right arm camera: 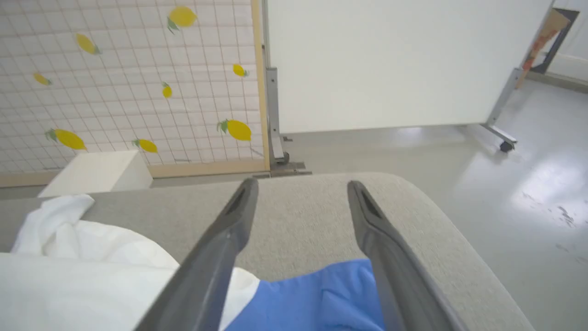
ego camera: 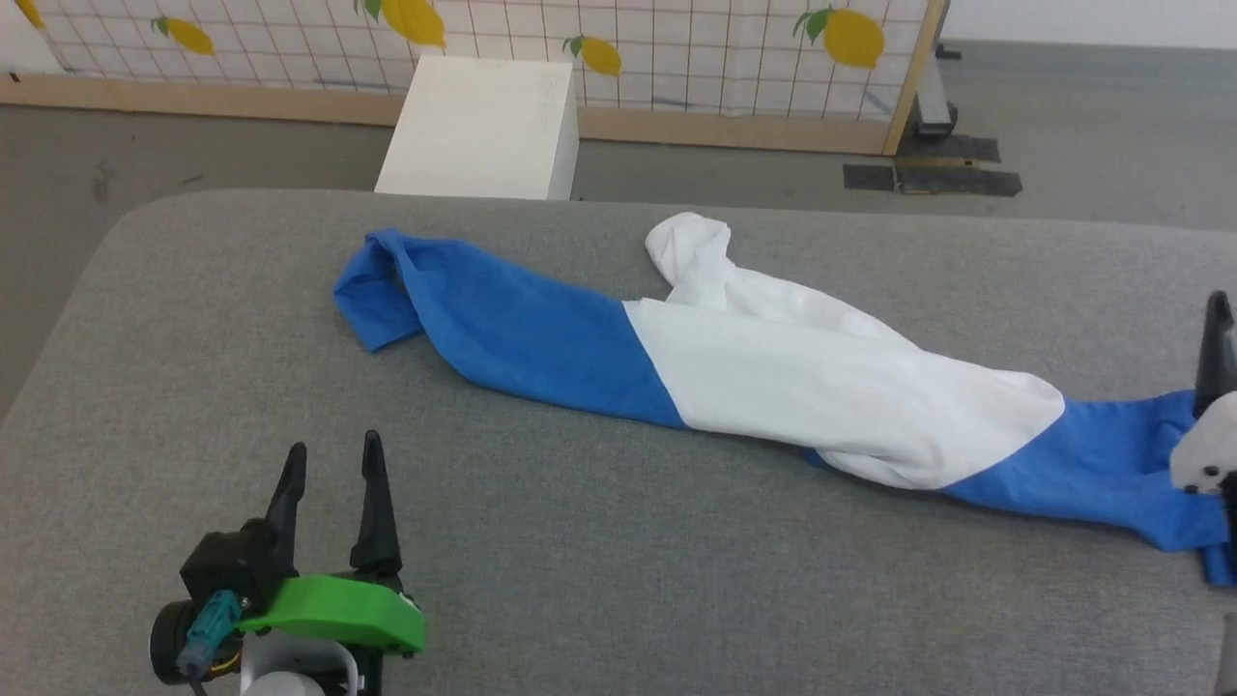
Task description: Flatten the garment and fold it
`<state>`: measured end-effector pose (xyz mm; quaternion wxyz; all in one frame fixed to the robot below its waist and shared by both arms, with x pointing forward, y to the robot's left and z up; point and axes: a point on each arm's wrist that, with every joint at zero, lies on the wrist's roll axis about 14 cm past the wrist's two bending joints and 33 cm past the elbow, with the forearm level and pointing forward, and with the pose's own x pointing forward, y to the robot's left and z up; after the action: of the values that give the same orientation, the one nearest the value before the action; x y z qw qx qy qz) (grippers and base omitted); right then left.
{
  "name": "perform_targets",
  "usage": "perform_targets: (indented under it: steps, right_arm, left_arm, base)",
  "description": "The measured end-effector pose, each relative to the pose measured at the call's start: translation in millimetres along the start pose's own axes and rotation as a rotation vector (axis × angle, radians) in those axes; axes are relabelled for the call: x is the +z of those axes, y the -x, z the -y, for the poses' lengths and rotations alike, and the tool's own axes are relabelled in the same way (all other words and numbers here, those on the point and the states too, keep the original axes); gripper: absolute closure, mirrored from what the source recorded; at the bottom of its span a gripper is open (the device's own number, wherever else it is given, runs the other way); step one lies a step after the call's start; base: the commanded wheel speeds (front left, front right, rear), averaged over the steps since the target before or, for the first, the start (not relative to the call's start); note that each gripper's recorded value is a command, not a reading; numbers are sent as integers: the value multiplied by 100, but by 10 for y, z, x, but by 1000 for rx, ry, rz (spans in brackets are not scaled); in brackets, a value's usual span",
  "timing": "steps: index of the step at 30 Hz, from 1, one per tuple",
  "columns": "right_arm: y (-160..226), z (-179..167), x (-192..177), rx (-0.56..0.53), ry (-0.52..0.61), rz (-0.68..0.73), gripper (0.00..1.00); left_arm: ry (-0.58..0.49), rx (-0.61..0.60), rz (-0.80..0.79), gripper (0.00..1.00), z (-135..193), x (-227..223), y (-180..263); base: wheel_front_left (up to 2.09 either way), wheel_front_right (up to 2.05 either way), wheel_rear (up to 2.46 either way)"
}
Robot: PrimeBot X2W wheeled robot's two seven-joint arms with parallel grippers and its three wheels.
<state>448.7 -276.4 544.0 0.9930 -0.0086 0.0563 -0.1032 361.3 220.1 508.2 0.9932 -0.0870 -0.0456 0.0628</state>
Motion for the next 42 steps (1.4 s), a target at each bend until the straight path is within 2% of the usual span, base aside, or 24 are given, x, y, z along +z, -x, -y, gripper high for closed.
perform_targets:
  steps: [3, 7, 8, 13, 18, 20, 22, 25, 29, 36, 37, 38, 39, 42]
  right_arm:
    - [184, -151, 127, 47, -19, 103, 0]
    - [491, -221, -98, 89, -65, 98, 0]
    - [752, -153, -581, 86, -251, 11, 0]
    - [902, -139, -854, 74, -293, -38, 0]
    - [890, -97, -848, 60, -290, -30, 0]
    - [824, -94, -776, 58, -282, -10, 0]
    - [728, -105, -686, 59, -282, 13, 0]
    - [633, -98, -646, 53, -282, 22, 0]
    - [606, -1, -806, 16, -277, -19, 0]
    - [615, 179, -1128, -55, -262, -93, 0]
    - [614, 190, -1156, -60, -259, -99, 0]
    - [604, 192, -1180, -62, -257, -106, 0]
    - [593, 194, -1201, -64, -255, -111, 0]
    - [546, 139, -1213, -50, -252, -113, 0]
  left_arm:
    - [7, -13, 12, 0, 56, 35, 3]
    - [15, -31, 27, 0, 118, 83, 7]
    - [20, -47, 30, 0, 176, 91, 4]
    - [52, -36, -8, 0, 181, -6, -39]
    - [45, -64, -63, 0, 264, 137, -561]
    - [22, -86, -127, 0, 295, 156, -809]
    - [5, -85, -260, 0, 272, 22, -1031]
    - [-16, -54, -496, 0, 175, -341, -1162]
    - [-31, -44, -718, 0, 168, -750, -1225]
    - [-46, -35, -913, 0, 204, -1352, -1182]
    - [-41, -37, -925, 22, 218, -1401, -1179]
    - [-30, -39, -927, 92, 230, -1430, -1194]
    - [-25, -47, -919, 100, 245, -1446, -1219]
    - [22, -63, -849, 100, 275, -1387, -1303]
  base:
    - [0, 0, 0]
    - [0, 0, 0]
    - [0, 0, 0]
    - [0, 0, 0]
    - [0, 0, 0]
    - [0, 0, 0]
    - [0, 0, 0]
    - [0, 0, 0]
    - [0, 0, 0]
    - [0, 0, 0]
    - [0, 0, 0]
    - [0, 0, 0]
    - [0, 0, 0]
    - [0, 0, 0]
